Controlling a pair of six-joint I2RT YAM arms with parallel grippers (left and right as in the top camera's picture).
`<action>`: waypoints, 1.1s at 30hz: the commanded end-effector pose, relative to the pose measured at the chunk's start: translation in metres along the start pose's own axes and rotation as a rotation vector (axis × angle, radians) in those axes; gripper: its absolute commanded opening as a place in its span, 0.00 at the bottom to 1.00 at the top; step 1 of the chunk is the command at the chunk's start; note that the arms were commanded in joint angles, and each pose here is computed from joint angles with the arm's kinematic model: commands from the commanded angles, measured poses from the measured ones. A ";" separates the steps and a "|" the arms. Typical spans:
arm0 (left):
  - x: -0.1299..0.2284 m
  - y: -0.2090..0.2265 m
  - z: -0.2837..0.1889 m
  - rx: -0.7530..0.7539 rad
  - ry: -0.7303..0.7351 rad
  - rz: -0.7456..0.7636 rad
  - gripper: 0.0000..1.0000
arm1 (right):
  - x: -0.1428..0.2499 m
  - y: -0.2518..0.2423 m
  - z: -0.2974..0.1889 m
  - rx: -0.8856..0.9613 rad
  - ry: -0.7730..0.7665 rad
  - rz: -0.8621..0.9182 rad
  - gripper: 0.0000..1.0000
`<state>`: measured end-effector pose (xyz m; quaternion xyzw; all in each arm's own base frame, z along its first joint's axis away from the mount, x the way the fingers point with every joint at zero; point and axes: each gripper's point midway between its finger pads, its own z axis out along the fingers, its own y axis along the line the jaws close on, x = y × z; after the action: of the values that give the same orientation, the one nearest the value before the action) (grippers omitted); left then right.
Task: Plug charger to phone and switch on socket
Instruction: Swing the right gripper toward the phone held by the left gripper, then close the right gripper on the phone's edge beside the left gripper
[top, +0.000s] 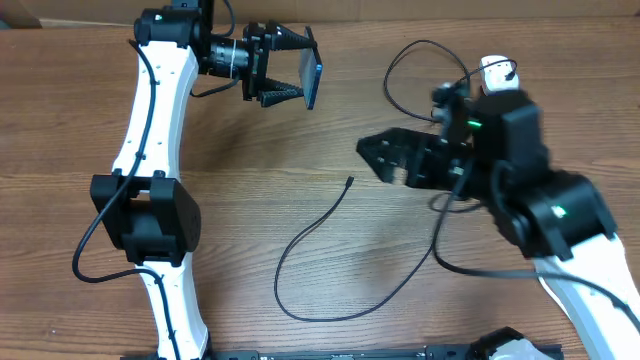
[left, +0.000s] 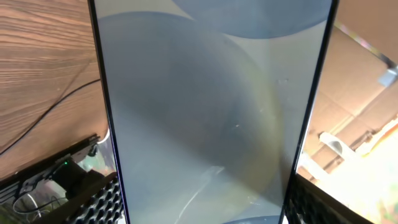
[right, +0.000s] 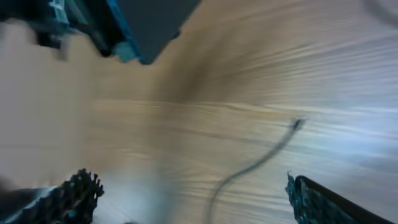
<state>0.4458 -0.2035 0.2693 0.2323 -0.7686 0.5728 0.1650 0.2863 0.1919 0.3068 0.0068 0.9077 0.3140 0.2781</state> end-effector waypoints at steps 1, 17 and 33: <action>0.018 -0.012 0.007 -0.021 -0.015 0.012 0.72 | -0.040 0.002 -0.001 0.256 -0.177 -0.081 0.98; 0.023 -0.017 0.036 -0.051 -0.016 0.019 0.72 | -0.067 0.026 0.051 0.218 -0.223 -0.024 0.90; 0.033 -0.027 0.037 -0.005 0.049 0.026 0.71 | -0.076 0.021 0.064 0.215 -0.239 0.024 0.80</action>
<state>0.4423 -0.2498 0.2659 0.2337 -0.7816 0.5504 0.1780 0.3734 0.2289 0.3105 0.0787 0.9009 0.2134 0.3698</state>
